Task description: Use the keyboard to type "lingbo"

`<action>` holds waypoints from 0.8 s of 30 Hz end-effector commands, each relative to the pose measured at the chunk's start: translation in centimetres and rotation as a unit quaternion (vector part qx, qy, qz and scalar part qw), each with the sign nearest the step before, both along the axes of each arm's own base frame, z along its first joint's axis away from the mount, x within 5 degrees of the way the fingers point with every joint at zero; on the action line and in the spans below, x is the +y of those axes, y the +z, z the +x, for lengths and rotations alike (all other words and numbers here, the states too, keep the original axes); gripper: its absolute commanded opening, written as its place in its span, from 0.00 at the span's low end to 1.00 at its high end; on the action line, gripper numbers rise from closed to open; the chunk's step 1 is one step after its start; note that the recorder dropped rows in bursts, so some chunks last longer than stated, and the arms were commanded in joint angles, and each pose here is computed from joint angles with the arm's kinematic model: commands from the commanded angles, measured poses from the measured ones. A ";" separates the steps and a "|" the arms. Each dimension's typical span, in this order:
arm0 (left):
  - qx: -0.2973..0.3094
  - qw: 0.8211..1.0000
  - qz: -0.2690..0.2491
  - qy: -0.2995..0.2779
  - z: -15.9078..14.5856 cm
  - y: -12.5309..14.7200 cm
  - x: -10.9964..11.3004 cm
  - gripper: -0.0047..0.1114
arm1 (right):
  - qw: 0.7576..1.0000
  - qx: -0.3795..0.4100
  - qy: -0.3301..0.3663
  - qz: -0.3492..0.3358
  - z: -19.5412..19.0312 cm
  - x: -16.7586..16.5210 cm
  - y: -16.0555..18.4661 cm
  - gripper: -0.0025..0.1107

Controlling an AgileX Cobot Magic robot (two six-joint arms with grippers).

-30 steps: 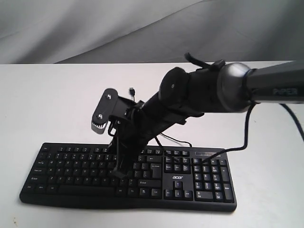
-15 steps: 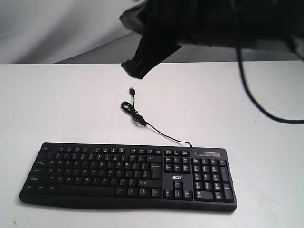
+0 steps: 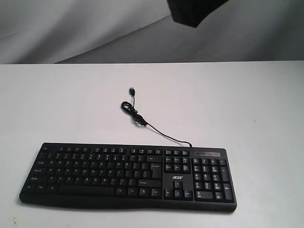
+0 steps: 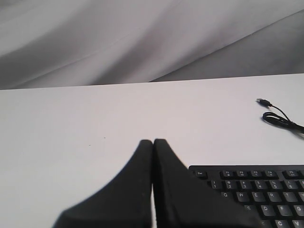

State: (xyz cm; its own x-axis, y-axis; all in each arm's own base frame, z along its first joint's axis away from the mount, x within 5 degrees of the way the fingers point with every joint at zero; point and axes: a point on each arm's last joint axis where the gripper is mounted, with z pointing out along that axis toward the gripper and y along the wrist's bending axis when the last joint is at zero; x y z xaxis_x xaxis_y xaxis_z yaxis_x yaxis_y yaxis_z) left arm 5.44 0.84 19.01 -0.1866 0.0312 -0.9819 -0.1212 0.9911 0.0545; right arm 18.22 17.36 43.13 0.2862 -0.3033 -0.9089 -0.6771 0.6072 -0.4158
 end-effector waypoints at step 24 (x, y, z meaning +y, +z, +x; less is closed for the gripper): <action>-0.003 1.000 -0.003 0.000 0.0 -0.1 0.0 0.04 | 0.852 0.102 -0.299 0.416 -7.6 -16.4 -5.9 0.02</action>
